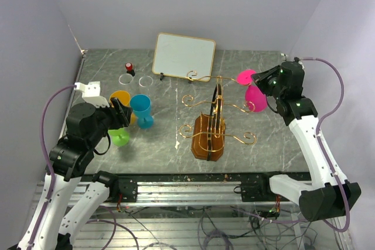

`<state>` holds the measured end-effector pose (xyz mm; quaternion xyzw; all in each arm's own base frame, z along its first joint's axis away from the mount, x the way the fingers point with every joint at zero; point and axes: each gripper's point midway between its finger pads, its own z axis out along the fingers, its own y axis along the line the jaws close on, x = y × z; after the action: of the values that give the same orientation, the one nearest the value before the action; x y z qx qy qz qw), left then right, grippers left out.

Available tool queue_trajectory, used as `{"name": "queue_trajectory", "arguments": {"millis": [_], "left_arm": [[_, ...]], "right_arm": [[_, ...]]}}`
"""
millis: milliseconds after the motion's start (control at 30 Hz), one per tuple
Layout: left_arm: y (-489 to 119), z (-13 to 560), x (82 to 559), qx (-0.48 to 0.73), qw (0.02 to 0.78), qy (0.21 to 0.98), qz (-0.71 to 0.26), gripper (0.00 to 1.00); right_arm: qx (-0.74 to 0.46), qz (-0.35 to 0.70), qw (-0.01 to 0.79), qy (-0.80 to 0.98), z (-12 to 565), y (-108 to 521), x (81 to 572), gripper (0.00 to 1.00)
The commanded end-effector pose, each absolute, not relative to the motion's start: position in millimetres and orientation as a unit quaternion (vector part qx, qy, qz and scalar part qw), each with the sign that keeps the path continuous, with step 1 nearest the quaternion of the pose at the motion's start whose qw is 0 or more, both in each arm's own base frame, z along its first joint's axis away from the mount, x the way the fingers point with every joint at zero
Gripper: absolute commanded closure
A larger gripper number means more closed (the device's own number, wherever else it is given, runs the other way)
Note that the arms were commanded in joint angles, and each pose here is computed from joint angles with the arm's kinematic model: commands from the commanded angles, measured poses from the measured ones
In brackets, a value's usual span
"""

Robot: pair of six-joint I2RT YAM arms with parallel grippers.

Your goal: Take the wine glass off the wine glass rack

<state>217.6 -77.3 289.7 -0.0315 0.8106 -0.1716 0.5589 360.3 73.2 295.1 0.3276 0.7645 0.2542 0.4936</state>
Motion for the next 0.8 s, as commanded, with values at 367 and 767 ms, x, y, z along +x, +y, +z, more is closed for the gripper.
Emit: {"name": "queue_trajectory", "arguments": {"millis": [367,767], "left_arm": [[-80,294,224,-0.023,0.569,0.802,-0.180,0.33],[-78,294,224,-0.026,0.569,0.803,-0.178,0.33]], "right_arm": [[0.317,0.358,0.465,0.745,318,103,352,1.00],[0.318,0.441,0.453,0.707,328,127,394,1.00]]}}
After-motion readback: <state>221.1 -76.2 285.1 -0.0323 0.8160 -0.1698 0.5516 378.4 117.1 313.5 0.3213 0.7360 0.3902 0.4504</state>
